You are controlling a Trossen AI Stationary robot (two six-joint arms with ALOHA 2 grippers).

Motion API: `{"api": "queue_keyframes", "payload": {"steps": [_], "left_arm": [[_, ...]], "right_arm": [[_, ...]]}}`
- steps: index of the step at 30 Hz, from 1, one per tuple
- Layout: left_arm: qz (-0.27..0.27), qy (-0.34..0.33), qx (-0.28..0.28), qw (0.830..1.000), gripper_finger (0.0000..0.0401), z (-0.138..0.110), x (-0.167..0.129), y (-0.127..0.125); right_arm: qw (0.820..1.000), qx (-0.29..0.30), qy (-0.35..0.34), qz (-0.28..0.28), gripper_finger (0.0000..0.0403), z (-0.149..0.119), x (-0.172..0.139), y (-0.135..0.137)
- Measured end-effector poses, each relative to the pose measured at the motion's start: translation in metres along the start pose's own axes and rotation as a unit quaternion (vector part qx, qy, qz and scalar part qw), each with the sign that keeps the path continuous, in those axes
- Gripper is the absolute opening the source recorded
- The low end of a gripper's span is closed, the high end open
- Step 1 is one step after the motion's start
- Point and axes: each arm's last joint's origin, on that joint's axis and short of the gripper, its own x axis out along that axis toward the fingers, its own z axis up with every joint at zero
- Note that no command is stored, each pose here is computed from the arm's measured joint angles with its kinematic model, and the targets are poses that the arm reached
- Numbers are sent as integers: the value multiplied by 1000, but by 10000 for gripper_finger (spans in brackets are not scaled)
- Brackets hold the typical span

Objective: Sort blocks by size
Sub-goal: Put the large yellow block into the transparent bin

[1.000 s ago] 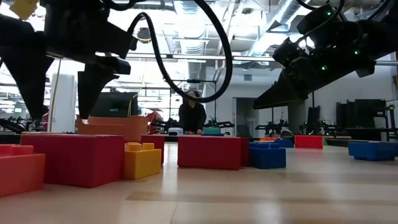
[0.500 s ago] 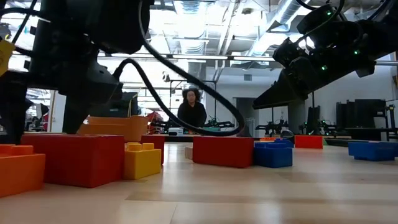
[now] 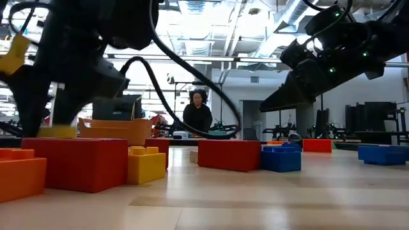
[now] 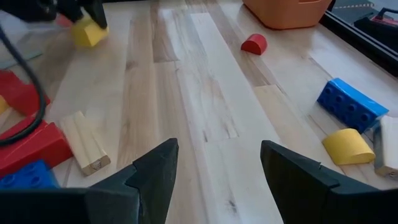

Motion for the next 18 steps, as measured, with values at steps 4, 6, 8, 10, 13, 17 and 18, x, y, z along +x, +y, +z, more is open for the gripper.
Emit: {"api": "queue_keyframes", "payload": {"steps": [4,6,8,10,13,17,18], "left_arm": [[7,19,-50,999,122,-20,-35,20],[-26,-20,-94,995,122,-29,-56,28],[-93,-59,-144,983,122,-38,-72,34],[-164,-86,-198,963,130,-48,-84,35],[-230,-90,-274,930,141,-66,-100,29],[-235,-87,-331,910,138,-93,-114,13],[-228,-83,-346,906,136,-98,-116,8]], "right_arm": [[1000,1,1,-3,260,0,0,-1],[1000,1,2,-3,260,0,0,-1],[1000,1,3,-3,260,-1,0,-1],[1000,3,9,-3,260,-2,0,-1],[1000,4,9,-3,260,-2,0,-1],[1000,4,9,-3,260,-2,0,-1],[1000,4,10,-3,260,-2,0,-1]]}}
